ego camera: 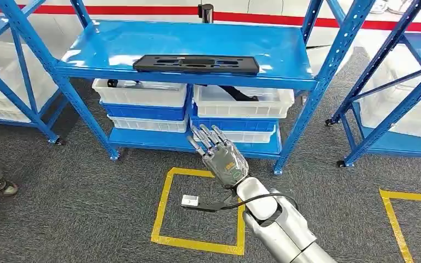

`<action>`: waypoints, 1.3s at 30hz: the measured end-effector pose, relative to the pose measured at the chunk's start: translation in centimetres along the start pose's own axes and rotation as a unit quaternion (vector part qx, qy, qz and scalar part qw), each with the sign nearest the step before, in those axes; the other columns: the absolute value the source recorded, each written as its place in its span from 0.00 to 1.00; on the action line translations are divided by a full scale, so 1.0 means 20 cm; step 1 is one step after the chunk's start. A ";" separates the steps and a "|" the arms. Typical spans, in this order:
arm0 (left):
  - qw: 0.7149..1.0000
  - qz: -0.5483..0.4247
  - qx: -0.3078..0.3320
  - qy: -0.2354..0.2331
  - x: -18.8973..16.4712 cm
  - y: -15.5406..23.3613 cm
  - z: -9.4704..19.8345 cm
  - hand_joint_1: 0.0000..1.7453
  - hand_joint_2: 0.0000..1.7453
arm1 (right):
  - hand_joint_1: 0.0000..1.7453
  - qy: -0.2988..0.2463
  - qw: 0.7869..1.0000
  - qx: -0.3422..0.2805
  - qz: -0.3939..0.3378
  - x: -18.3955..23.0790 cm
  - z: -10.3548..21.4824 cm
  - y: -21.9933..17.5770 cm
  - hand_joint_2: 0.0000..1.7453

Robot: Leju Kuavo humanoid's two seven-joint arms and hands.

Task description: Take the parts from the cabinet and place them on the table.

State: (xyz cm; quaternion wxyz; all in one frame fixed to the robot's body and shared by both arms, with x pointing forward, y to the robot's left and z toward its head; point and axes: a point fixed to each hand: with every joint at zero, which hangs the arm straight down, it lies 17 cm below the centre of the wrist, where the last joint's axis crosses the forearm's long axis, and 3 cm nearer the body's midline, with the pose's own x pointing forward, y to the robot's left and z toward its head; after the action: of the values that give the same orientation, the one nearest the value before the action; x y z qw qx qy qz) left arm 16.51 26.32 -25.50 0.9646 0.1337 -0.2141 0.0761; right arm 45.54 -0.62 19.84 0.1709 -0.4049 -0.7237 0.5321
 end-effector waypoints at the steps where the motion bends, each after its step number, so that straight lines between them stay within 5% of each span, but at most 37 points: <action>1: 1.000 0.000 -0.001 0.000 0.00 -0.01 0.00 0.00 0.00 | 0.00 -0.001 1.000 -0.001 0.001 0.00 -0.01 -0.01 1.00; 31: 1.000 0.025 0.019 0.002 0.02 0.06 -0.02 0.00 0.00 | 0.00 -0.006 1.000 -0.007 -0.001 0.00 -0.05 -0.04 1.00; 39: 0.999 0.040 0.029 0.003 0.02 0.05 -0.01 0.00 0.00 | 0.00 -0.018 0.999 -0.025 -0.016 0.11 -0.17 -0.14 1.00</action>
State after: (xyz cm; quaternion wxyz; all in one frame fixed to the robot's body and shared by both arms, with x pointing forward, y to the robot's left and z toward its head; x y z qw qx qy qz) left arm 16.73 27.39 -25.29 0.9573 0.1525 -0.2137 0.1211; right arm 45.41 3.00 23.23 0.1563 -0.3877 -0.7462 0.5182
